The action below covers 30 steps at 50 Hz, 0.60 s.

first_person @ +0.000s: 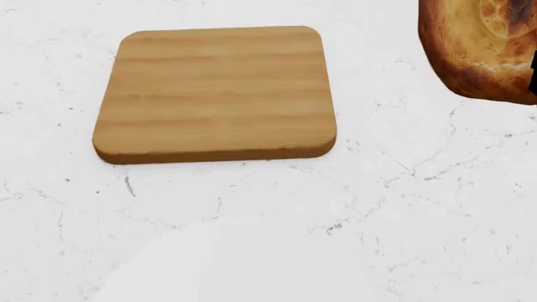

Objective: Place all breads on the cutting board.

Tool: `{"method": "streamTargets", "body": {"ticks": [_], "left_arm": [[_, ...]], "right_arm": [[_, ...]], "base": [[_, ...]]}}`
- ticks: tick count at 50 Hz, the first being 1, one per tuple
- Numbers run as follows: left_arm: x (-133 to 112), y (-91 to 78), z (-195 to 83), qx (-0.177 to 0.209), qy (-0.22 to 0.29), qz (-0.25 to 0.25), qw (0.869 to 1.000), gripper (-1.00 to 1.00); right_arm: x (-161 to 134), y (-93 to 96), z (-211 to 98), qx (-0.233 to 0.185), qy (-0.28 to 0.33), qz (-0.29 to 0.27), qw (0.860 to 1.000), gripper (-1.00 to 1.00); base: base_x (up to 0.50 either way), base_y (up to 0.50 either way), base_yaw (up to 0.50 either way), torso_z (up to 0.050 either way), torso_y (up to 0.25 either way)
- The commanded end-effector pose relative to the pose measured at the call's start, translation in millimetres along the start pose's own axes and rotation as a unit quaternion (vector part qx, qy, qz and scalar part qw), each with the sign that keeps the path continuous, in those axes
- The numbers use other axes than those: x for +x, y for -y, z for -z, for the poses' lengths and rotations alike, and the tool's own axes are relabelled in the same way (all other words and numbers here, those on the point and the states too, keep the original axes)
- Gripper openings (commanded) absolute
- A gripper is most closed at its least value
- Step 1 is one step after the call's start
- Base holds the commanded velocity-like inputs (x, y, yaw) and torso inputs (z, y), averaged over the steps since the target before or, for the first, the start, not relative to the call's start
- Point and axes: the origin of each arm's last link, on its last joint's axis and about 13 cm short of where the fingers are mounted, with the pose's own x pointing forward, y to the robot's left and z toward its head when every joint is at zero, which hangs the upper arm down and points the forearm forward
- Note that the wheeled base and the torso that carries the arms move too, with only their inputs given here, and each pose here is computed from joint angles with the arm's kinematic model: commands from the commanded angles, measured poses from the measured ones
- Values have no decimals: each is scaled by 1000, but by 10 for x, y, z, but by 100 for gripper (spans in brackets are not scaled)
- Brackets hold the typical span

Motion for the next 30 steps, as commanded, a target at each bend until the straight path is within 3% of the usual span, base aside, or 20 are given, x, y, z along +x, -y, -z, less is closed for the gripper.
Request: {"method": "streamTargets", "body": {"ticks": [1, 30], "left_arm": [[-39, 12, -98, 12, 8, -8, 1000, -100], [-42, 46, -166, 8, 19, -5, 1000, -100]], "right_arm": [[-26, -10, -104, -6, 10, -4, 1000, -100], [-27, 32, -143, 1, 2, -3, 1000, -100]], "base": [[0, 0, 0, 2, -250], [0, 0, -1, 2, -250]]}}
